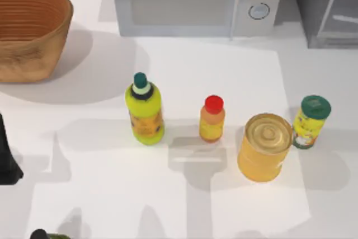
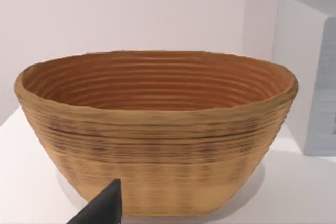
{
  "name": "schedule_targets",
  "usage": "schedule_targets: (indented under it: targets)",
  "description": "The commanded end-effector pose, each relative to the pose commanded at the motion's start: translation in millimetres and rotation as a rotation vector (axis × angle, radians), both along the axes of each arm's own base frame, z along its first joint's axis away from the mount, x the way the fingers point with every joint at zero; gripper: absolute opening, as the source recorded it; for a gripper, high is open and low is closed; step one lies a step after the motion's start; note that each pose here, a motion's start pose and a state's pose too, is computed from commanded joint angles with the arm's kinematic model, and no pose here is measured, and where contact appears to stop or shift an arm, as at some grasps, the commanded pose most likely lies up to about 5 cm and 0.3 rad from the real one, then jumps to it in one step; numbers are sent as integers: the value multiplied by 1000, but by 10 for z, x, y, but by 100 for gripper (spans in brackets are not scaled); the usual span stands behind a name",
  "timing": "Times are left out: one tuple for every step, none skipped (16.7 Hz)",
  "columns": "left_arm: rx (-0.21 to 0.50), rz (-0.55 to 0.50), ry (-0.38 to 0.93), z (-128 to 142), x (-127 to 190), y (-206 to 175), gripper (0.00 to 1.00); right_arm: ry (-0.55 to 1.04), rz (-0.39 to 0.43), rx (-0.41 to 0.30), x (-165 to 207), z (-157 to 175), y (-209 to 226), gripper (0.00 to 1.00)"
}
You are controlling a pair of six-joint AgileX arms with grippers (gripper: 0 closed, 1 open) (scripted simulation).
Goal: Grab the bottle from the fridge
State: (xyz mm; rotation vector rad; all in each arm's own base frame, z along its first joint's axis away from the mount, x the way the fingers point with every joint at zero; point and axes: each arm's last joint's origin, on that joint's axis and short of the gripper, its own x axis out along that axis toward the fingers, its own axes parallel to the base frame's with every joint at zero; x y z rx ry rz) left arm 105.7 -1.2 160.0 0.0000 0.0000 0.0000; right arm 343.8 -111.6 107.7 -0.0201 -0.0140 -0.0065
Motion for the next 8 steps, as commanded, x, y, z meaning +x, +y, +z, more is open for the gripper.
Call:
schedule_targets:
  targets:
    - [0, 0, 0, 0, 0, 0, 100, -3, -1, 0, 177, 9, 30, 100]
    - [0, 0, 0, 0, 0, 0, 100, -1, -2, 1, 331, 12, 70, 100]
    - [0, 0, 0, 0, 0, 0, 100, 3, -3, 3, 456, 12, 116, 100]
    - [0, 0, 0, 0, 0, 0, 100, 8, -4, 5, 556, 12, 163, 100]
    - [0, 0, 0, 0, 0, 0, 100, 13, -4, 6, 630, 14, 204, 100]
    - [0, 0, 0, 0, 0, 0, 100, 16, -5, 7, 674, 16, 232, 100]
    - [0, 0, 0, 0, 0, 0, 100, 18, -5, 8, 693, 15, 244, 100]
    - [0, 0, 0, 0, 0, 0, 100, 18, -5, 8, 693, 15, 244, 100]
